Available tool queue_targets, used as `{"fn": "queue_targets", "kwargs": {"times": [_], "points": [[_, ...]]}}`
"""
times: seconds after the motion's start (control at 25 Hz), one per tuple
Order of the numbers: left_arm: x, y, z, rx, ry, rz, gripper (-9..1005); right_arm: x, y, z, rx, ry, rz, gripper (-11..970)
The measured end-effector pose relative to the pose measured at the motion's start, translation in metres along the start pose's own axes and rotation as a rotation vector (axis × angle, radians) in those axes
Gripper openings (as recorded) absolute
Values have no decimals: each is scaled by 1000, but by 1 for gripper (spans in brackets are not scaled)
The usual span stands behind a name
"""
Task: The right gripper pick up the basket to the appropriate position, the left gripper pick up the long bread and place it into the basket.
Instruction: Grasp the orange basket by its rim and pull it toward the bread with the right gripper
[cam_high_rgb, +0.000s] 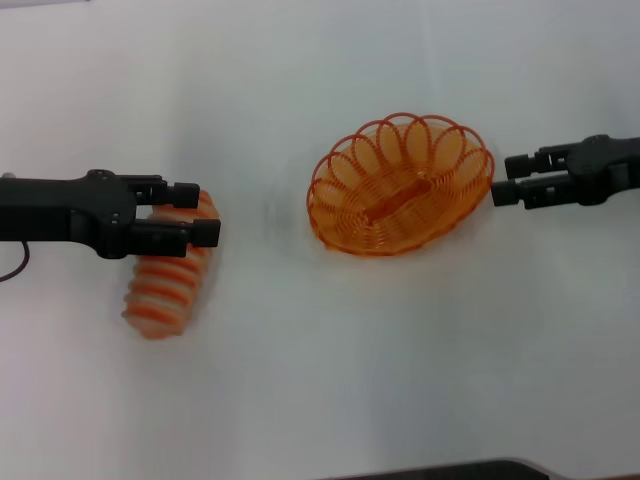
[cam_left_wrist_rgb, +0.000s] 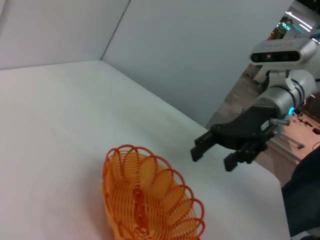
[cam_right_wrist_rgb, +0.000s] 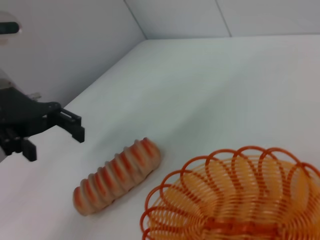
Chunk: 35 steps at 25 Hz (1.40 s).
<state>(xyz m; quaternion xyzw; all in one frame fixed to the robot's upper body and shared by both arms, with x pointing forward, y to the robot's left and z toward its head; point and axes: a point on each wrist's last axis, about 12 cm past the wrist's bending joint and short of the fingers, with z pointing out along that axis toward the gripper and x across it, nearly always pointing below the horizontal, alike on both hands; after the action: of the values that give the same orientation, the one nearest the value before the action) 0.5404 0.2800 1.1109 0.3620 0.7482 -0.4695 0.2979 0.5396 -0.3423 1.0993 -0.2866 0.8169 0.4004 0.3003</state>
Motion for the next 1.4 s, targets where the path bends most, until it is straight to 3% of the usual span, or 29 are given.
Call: {"fn": "queue_targets", "kwargs": {"times": [0.36,1.04,1.2,1.4], "points": [[6,-9,-1,70,-3,-5,777,-15,-4,12,34,-12,-44,745],[13,-10,-2,57,-13,-19,778,-20,-5,14,43,-10,-44,744],[12,-10,-2,54,-14,-17,778,-38,-10,6,89,-22,26,744],[12,-8,-3,40,-26,-16,779,-79,-9,0,162,19,126,740]]}}
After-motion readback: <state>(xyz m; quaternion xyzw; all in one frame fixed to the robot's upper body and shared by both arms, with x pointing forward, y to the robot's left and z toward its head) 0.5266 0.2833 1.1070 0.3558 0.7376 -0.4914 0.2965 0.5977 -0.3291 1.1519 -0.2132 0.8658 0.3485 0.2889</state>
